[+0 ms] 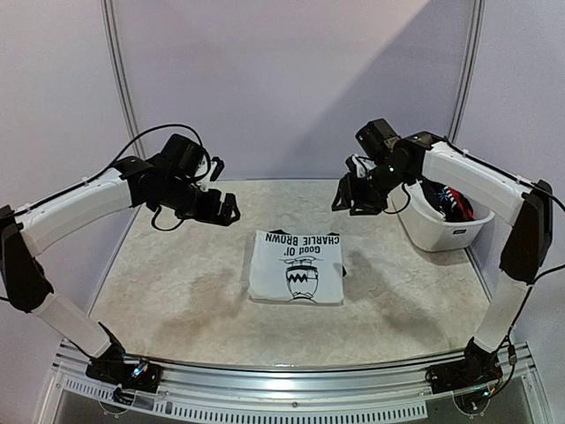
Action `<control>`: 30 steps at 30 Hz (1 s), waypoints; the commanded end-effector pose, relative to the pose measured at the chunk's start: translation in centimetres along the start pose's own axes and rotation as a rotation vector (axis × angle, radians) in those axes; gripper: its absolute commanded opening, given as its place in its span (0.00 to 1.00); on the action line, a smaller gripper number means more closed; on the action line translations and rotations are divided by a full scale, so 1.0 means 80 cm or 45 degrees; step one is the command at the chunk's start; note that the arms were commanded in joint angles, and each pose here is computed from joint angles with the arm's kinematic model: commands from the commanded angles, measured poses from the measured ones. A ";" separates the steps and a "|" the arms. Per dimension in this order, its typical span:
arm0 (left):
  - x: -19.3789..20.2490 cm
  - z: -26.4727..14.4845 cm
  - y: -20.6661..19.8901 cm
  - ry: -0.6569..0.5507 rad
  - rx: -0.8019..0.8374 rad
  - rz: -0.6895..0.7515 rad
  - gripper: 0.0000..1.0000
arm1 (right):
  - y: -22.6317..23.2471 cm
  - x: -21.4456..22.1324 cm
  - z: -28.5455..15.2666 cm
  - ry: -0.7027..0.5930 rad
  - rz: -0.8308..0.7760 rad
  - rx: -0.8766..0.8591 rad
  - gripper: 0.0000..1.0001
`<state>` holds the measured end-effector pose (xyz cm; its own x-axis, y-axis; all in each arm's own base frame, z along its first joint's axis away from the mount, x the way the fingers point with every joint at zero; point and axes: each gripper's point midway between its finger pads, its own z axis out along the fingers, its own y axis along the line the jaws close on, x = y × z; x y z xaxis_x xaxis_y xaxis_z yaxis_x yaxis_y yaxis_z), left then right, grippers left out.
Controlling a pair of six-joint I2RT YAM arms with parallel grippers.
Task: Fold and stack the mixed laundry pile
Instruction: Move the square folded T-shirt to the center of the board.
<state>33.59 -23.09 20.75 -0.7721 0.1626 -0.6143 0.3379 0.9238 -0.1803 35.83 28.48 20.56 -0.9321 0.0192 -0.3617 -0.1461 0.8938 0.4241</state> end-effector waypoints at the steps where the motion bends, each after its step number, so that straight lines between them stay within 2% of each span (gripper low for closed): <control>1: 0.024 0.044 -0.009 0.161 0.161 -0.013 0.96 | -0.031 0.025 -0.026 -0.048 0.091 0.082 0.57; 4: 0.049 0.073 -0.017 0.280 0.223 -0.025 0.91 | -0.047 0.046 -0.044 -0.056 0.122 0.111 0.60; 7: 0.073 0.104 -0.023 0.401 0.267 -0.048 0.82 | -0.061 0.064 -0.057 -0.054 0.147 0.145 0.62; 12: 0.101 0.146 -0.023 0.547 0.261 -0.112 0.72 | -0.076 0.084 -0.084 -0.083 0.186 0.175 0.64; 15: 0.112 0.162 -0.020 0.591 0.247 -0.137 0.68 | -0.082 0.091 -0.097 -0.098 0.206 0.184 0.65; 20: 0.131 0.186 -0.022 0.662 0.273 -0.161 0.51 | -0.087 0.099 -0.107 -0.103 0.230 0.192 0.66; 27: 0.142 0.203 -0.024 0.693 0.295 -0.181 0.46 | -0.088 0.103 -0.113 -0.105 0.249 0.191 0.66; 30: 0.145 0.210 -0.025 0.705 0.302 -0.196 0.38 | -0.087 0.103 -0.115 -0.111 0.257 0.184 0.66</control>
<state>32.31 -28.16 1.58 -0.9630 0.2542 -0.0896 0.2682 0.8707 -0.4123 26.65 19.04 21.93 -0.9122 0.2136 -0.3497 0.0715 0.9233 0.3774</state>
